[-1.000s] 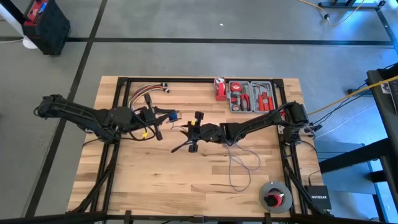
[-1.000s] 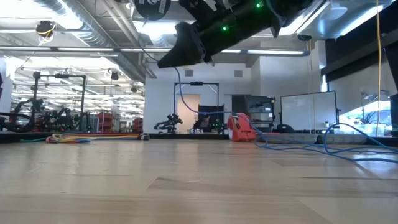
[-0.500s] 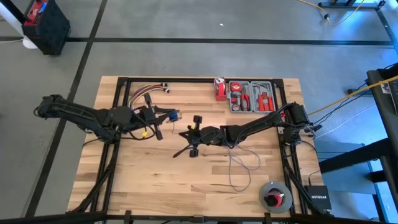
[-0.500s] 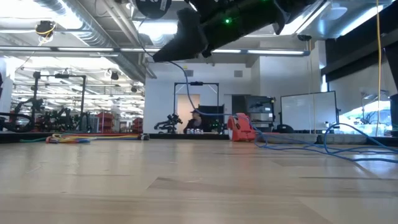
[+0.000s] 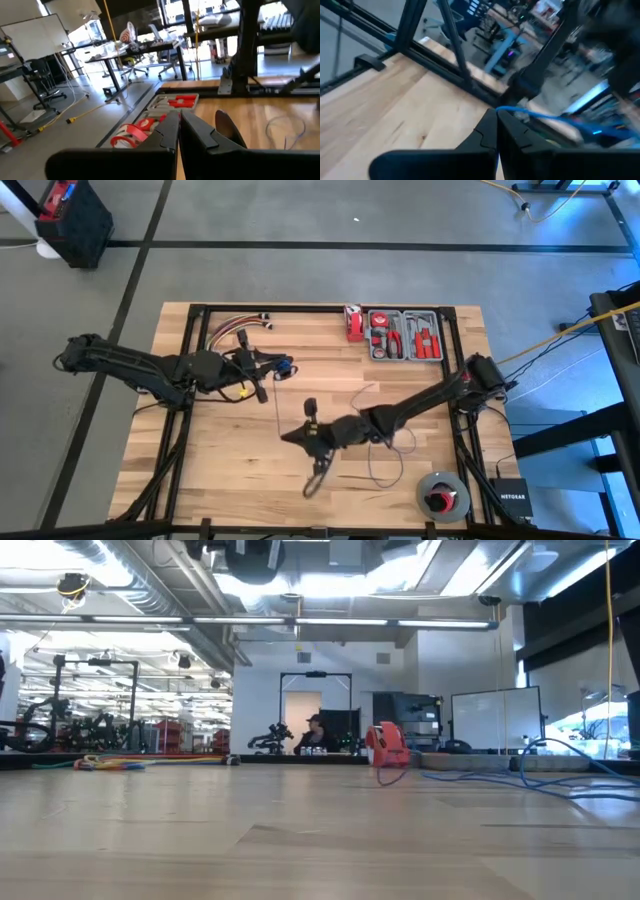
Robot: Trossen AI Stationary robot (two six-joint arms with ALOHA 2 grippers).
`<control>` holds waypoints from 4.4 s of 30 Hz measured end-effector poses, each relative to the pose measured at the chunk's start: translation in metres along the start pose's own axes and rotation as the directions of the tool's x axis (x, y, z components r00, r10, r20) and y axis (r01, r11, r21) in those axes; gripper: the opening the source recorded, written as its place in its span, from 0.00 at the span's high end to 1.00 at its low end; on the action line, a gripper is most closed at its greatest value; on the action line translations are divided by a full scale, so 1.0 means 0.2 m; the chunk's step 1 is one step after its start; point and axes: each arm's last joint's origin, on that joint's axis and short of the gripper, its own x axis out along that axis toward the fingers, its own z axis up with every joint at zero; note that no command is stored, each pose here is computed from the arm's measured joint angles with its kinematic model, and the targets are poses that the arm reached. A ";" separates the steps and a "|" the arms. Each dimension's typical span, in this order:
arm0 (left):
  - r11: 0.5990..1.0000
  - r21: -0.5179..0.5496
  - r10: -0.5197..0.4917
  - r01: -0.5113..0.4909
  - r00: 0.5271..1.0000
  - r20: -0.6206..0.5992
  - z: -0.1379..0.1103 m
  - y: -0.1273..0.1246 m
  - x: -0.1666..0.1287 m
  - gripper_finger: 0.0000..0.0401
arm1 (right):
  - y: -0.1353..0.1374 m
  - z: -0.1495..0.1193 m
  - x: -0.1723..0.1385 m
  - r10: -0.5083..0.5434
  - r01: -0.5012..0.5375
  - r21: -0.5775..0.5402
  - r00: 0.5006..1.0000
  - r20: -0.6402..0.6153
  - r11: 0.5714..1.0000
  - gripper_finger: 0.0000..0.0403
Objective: Coil cords
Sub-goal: Uncoil the blue wire from the black spool
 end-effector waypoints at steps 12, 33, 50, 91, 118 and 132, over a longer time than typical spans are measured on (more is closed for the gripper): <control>0.991 0.131 0.017 -0.012 0.999 -0.041 -0.02 0.00 -0.01 0.99 | -0.08 0.53 -0.33 -0.385 0.365 -0.217 0.921 -0.056 0.905 0.99; 0.999 0.033 -0.020 0.019 0.998 0.056 0.04 -0.02 -0.04 0.99 | 0.01 -0.15 -0.33 -0.293 0.318 -0.088 0.688 -0.663 0.944 0.99; 0.998 -0.018 0.057 -0.057 0.998 0.006 -0.02 0.04 0.00 0.99 | 0.08 0.23 0.03 0.053 -0.057 -0.046 0.994 -0.094 0.997 0.99; 0.997 0.008 0.077 -0.077 0.997 -0.024 -0.04 0.06 0.01 0.99 | 0.12 -0.08 -0.55 -0.427 0.441 -0.153 0.631 -0.648 0.884 0.99; 0.998 -0.002 0.061 -0.061 0.998 -0.011 -0.03 0.04 0.00 0.99 | -0.24 -0.16 -0.39 -0.031 0.284 0.329 0.797 -0.603 0.901 0.65; 0.998 0.003 0.061 -0.061 0.998 -0.012 -0.03 0.04 0.00 0.99 | -0.43 -0.24 -0.18 -0.192 0.367 0.300 0.854 -0.483 0.881 0.60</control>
